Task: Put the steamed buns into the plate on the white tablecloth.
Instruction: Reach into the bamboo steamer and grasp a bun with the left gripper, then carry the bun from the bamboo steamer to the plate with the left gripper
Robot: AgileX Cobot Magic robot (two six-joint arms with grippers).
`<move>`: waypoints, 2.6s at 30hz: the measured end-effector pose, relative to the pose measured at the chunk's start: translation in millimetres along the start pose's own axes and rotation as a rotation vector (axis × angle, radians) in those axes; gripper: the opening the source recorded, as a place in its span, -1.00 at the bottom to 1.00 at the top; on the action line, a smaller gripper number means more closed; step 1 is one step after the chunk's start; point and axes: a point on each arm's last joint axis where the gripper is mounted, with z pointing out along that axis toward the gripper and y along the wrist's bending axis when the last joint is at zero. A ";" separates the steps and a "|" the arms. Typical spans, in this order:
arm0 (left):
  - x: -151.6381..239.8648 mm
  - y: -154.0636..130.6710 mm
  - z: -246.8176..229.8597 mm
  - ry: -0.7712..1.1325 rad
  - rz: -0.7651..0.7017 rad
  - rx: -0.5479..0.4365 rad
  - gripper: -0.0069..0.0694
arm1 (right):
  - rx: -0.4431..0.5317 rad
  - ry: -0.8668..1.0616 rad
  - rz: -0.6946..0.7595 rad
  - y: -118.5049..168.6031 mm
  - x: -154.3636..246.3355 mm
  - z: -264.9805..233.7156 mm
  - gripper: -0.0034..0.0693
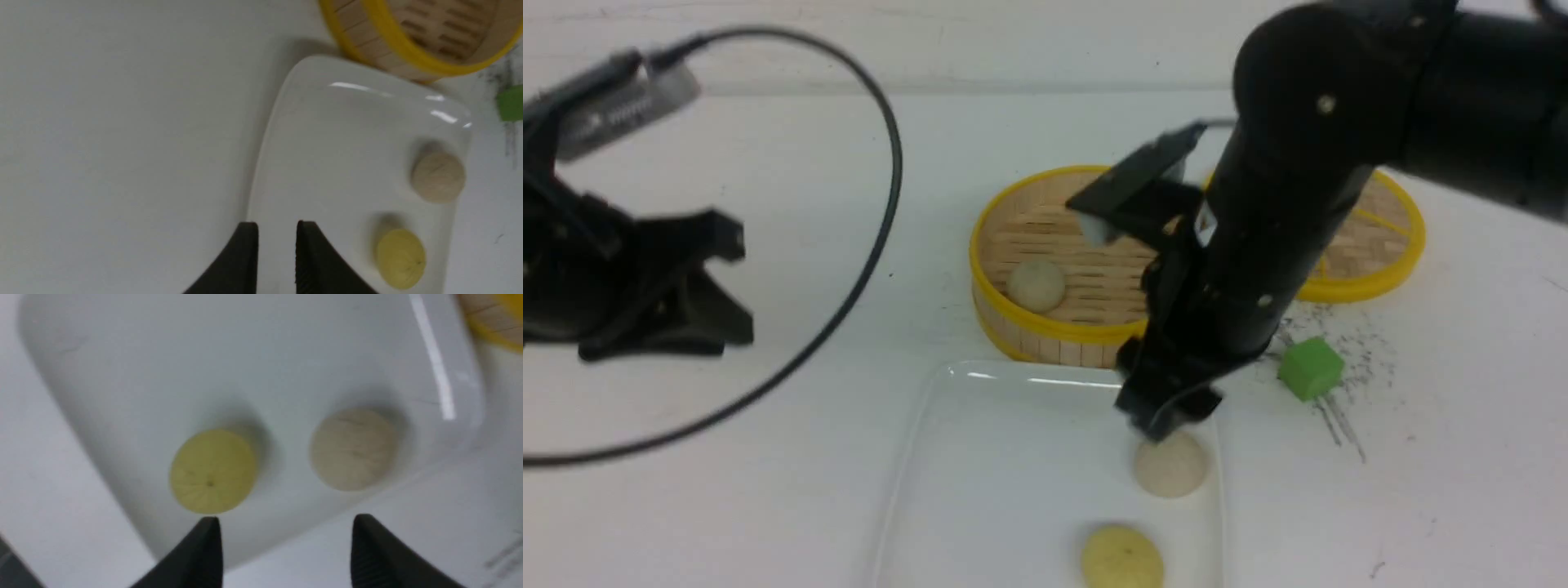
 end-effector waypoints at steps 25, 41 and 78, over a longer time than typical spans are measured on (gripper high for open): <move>-91.3 -132.9 202.9 0.185 0.532 0.001 0.36 | 0.154 -0.026 0.300 -5.0 108.7 -54.2 -0.94; -84.9 -117.4 264.8 0.206 0.512 -0.022 0.03 | 0.138 -0.051 0.304 -3.5 108.3 -55.7 -0.93; -87.1 -154.9 32.6 0.000 0.609 0.038 -0.76 | 0.124 -0.059 0.308 -2.4 107.4 -55.4 -0.91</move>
